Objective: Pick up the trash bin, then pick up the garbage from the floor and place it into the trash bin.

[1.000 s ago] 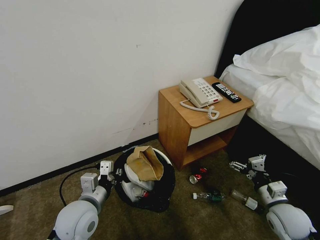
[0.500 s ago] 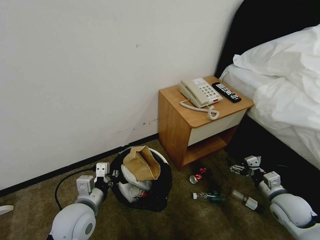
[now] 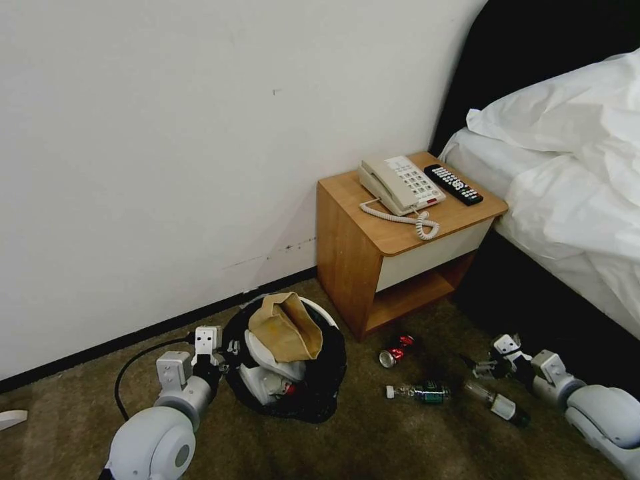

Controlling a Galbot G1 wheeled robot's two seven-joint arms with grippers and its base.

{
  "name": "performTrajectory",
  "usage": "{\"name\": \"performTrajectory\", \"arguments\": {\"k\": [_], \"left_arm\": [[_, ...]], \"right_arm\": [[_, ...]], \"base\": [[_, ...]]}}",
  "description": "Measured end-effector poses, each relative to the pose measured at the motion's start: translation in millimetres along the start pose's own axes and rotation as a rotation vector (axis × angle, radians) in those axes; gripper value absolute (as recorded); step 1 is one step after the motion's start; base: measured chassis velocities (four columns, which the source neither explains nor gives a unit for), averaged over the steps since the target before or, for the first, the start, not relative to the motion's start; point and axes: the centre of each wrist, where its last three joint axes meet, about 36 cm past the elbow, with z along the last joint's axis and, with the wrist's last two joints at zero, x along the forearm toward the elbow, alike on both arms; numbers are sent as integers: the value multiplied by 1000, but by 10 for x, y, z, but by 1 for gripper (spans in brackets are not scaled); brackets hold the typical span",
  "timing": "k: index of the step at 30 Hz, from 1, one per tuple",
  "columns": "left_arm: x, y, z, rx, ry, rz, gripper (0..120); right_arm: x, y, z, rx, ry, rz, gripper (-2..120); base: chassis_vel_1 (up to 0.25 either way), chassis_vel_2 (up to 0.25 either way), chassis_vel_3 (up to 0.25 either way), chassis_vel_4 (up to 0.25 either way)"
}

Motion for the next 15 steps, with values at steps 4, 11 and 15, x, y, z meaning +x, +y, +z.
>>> {"name": "performTrajectory", "arguments": {"k": [4, 11, 15], "left_arm": [[-17, -5, 9, 4, -1, 2, 4], [-49, -13, 15, 6, -2, 10, 4], [-63, -4, 9, 6, -3, 13, 4]], "right_arm": [[6, -30, 121, 18, 50, -47, 100], [39, -185, 391, 25, 124, -77, 100], [70, -274, 532, 17, 166, -90, 100]], "base": [[0, 0, 0, 0], [0, 0, 0, 0], [0, 0, 0, 0]]}}
